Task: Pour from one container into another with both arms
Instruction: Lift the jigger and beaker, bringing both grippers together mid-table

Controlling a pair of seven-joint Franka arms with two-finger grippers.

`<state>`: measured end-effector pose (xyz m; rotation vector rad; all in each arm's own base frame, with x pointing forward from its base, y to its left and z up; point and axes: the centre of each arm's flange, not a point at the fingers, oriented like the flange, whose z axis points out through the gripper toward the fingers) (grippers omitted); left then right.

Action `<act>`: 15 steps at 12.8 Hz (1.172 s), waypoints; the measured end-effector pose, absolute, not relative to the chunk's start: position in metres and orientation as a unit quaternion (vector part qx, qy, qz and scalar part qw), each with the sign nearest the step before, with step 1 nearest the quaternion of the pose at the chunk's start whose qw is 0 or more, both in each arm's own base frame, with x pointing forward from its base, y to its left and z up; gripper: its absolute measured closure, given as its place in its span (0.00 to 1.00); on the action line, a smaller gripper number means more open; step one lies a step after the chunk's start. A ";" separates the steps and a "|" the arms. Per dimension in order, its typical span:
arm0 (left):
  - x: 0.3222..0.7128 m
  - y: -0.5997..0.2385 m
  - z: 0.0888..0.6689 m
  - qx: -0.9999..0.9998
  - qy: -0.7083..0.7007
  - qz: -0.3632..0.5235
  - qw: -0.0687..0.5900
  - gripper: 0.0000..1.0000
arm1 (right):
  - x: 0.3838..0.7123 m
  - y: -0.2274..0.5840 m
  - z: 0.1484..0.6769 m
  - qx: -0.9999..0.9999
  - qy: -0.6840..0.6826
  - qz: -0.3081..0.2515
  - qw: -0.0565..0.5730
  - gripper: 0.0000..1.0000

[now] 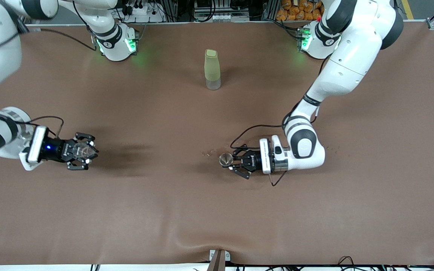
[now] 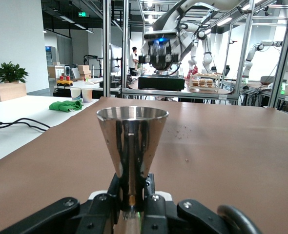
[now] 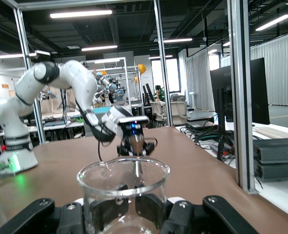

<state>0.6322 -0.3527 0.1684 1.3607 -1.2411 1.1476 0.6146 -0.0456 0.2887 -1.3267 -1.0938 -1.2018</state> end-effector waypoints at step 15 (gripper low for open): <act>0.612 -0.409 0.162 0.591 -0.479 0.463 0.454 0.79 | 0.573 0.148 0.324 -0.568 -0.446 -0.468 0.509 0.84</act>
